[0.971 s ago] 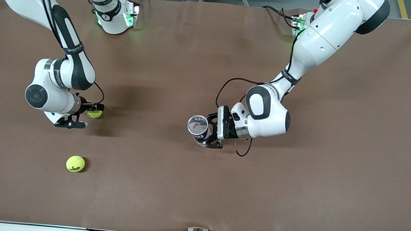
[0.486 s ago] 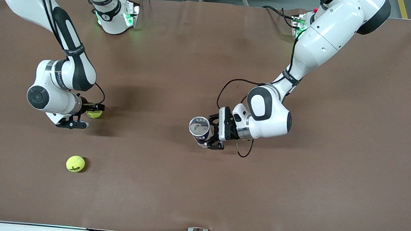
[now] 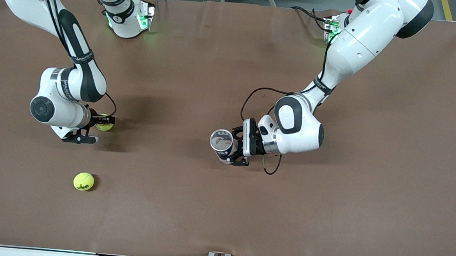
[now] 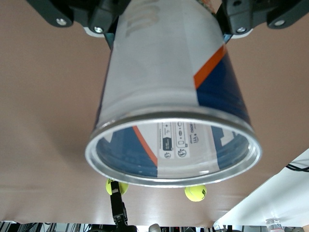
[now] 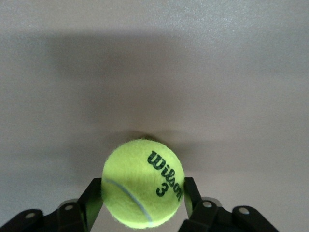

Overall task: Insert tennis ball vertically with right arm
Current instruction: 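Lower the right gripper over the yellow tennis ball and close, then lift the ball and carry it over the can opening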

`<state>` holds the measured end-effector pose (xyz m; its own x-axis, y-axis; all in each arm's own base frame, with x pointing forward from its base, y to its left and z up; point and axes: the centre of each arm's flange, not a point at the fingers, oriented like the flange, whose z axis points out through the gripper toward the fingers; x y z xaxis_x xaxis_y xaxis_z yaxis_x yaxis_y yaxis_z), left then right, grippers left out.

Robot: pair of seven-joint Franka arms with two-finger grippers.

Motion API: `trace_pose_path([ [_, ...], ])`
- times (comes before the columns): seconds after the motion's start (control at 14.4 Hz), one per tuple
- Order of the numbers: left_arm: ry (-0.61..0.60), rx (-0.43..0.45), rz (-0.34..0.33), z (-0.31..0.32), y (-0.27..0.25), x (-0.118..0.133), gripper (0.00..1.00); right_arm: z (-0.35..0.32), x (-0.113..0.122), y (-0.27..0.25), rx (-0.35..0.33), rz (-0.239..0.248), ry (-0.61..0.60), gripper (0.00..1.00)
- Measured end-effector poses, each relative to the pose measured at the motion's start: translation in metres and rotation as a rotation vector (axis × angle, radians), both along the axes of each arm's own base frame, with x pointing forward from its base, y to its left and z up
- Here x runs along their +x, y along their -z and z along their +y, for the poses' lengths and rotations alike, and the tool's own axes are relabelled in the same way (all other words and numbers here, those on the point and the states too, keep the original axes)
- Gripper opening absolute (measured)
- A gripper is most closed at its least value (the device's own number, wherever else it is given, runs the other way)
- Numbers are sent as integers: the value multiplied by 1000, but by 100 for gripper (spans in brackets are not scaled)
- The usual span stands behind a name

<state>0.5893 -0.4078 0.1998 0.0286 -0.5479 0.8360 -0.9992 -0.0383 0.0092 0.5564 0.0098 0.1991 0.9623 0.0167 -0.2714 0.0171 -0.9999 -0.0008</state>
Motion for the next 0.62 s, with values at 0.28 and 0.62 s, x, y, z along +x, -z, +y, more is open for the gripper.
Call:
trace_pose_path([
  [0.28, 0, 0, 0, 0, 0, 0, 75, 0, 3, -3, -8, -4, 30, 64],
  [0.62, 0, 0, 0, 1, 0, 0, 75, 13, 54, -85, 50, 7, 68, 62],
])
